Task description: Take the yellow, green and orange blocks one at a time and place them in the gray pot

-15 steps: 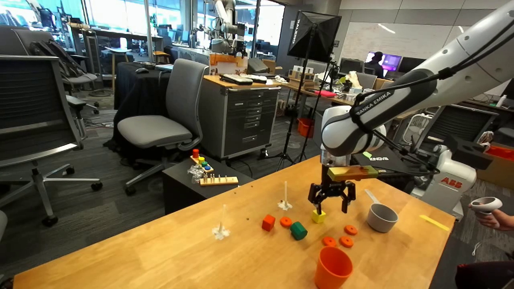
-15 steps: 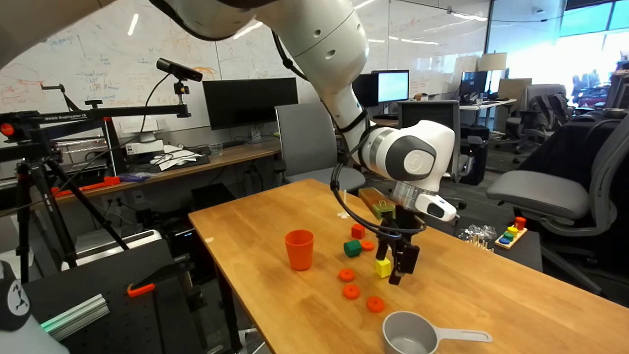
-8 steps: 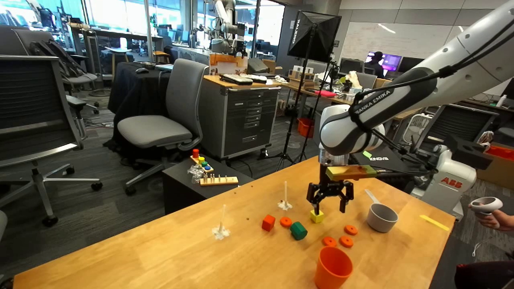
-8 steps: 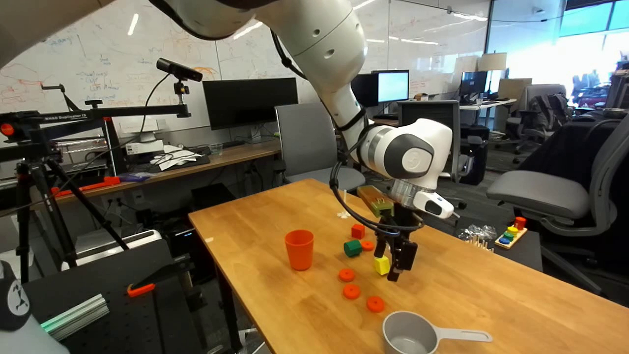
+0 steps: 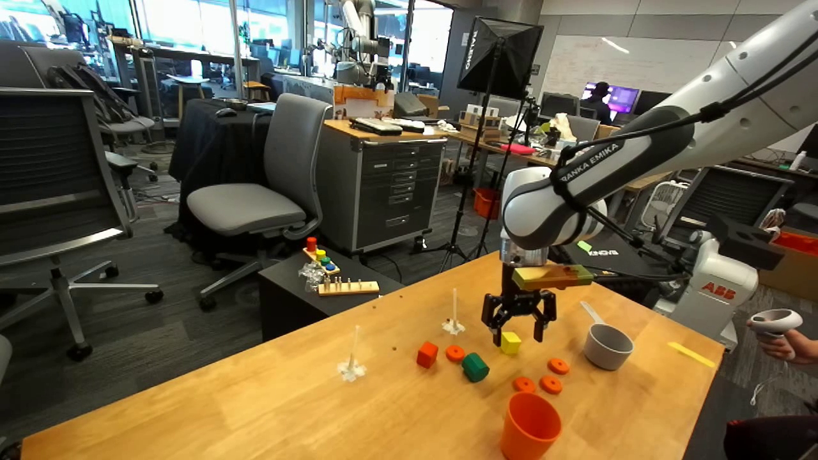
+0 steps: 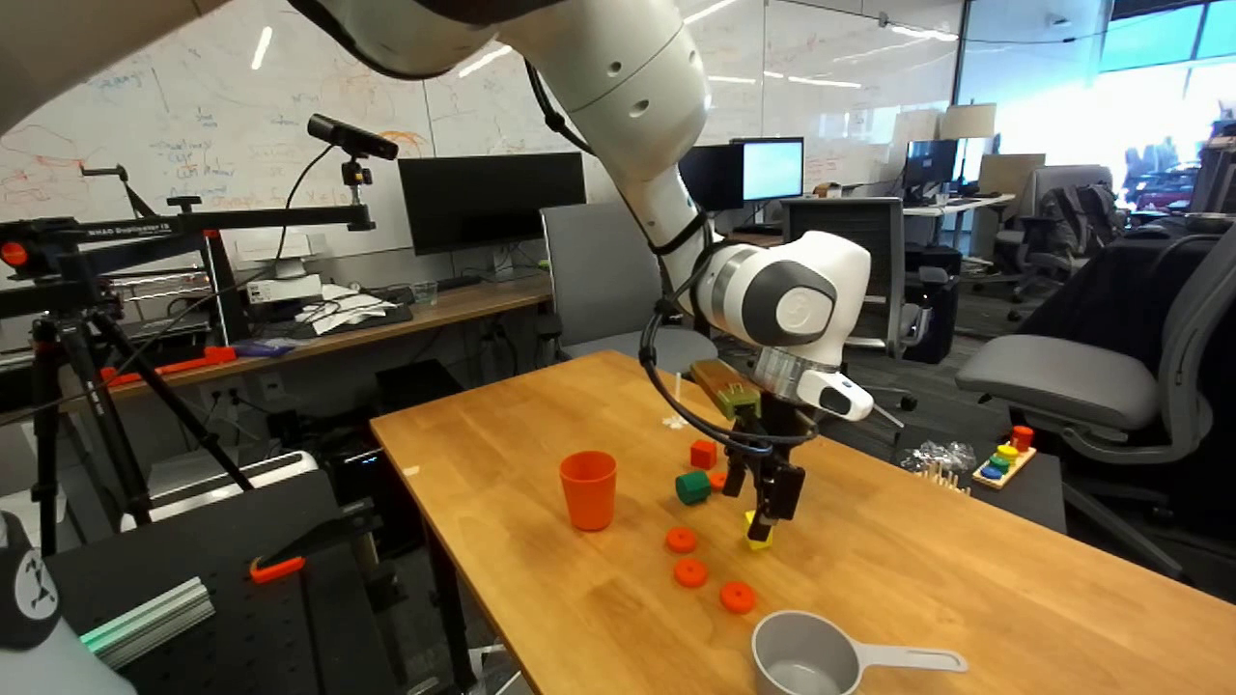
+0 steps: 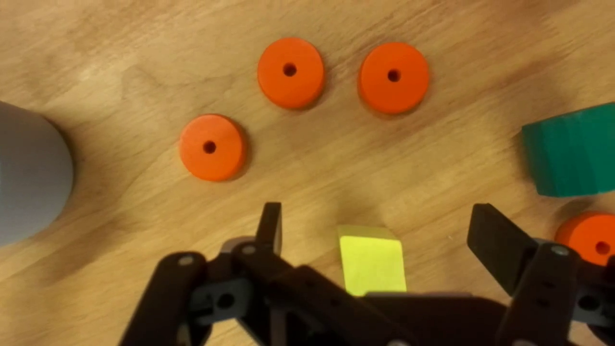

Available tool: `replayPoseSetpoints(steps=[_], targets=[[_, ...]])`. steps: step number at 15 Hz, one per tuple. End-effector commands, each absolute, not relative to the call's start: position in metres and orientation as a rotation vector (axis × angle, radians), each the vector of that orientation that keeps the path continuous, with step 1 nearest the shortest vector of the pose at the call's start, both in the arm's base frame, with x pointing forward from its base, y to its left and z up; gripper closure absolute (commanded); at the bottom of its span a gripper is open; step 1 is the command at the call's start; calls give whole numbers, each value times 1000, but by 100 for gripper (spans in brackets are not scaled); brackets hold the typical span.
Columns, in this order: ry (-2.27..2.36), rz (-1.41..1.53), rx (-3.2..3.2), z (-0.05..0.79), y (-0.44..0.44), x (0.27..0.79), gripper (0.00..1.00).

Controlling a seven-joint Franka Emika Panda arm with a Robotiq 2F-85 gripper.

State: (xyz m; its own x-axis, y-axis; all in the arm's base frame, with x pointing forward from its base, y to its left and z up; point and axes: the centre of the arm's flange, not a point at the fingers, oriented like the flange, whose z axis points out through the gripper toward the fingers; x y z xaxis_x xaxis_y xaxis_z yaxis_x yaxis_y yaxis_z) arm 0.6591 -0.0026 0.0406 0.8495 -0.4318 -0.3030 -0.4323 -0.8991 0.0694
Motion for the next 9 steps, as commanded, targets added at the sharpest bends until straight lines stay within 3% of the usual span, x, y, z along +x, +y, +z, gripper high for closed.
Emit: replayPoseSetpoints(steps=[1, 9], targets=[[669, 486, -3027, 48, 5, 665, 0], [679, 496, -3029, 37, -1, 674, 0]])
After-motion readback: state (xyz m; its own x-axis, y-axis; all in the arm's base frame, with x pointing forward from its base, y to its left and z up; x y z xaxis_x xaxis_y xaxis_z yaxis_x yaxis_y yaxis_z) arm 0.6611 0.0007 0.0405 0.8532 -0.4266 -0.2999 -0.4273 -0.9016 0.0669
